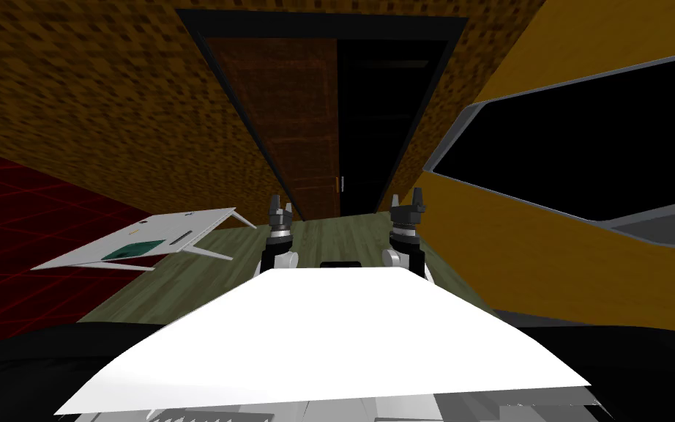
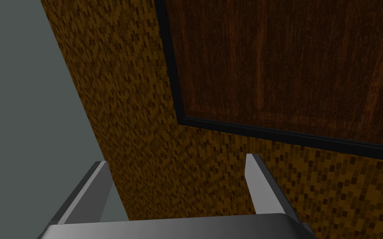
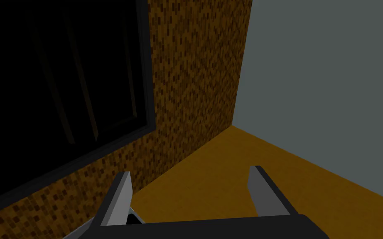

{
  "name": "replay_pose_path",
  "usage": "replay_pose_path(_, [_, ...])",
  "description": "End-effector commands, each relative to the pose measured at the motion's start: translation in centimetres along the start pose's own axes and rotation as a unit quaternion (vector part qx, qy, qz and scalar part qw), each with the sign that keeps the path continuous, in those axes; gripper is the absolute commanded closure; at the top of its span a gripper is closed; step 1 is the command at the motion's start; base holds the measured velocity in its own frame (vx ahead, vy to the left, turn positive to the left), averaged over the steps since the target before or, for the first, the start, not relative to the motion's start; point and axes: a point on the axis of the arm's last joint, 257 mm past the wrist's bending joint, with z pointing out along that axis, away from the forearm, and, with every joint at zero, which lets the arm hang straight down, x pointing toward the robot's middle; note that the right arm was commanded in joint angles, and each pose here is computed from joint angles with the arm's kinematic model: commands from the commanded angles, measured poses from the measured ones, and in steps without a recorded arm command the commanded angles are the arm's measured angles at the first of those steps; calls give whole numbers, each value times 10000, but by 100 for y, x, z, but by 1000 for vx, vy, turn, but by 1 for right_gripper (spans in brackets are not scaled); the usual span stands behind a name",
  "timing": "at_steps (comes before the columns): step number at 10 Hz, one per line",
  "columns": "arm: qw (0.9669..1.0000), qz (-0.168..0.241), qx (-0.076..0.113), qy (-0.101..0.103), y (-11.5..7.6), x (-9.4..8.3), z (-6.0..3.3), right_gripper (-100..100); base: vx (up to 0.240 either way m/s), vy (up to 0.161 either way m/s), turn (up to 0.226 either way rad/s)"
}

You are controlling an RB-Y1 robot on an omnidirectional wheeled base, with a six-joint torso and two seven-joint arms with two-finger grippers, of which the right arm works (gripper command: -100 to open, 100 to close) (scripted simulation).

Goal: Pull the door open

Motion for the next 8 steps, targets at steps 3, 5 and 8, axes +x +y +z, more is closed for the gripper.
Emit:
replay_pose_path(3, [9989,442,183,12,-216,1,-69,-100,89,13,34])
replay_pose_path(5, [9971,697,291,10,-341,0,-114,-100,119,27,35])
replay_pose_path(8, [9929,1097,464,-8,-538,-4,-191,-100,101,12,30])
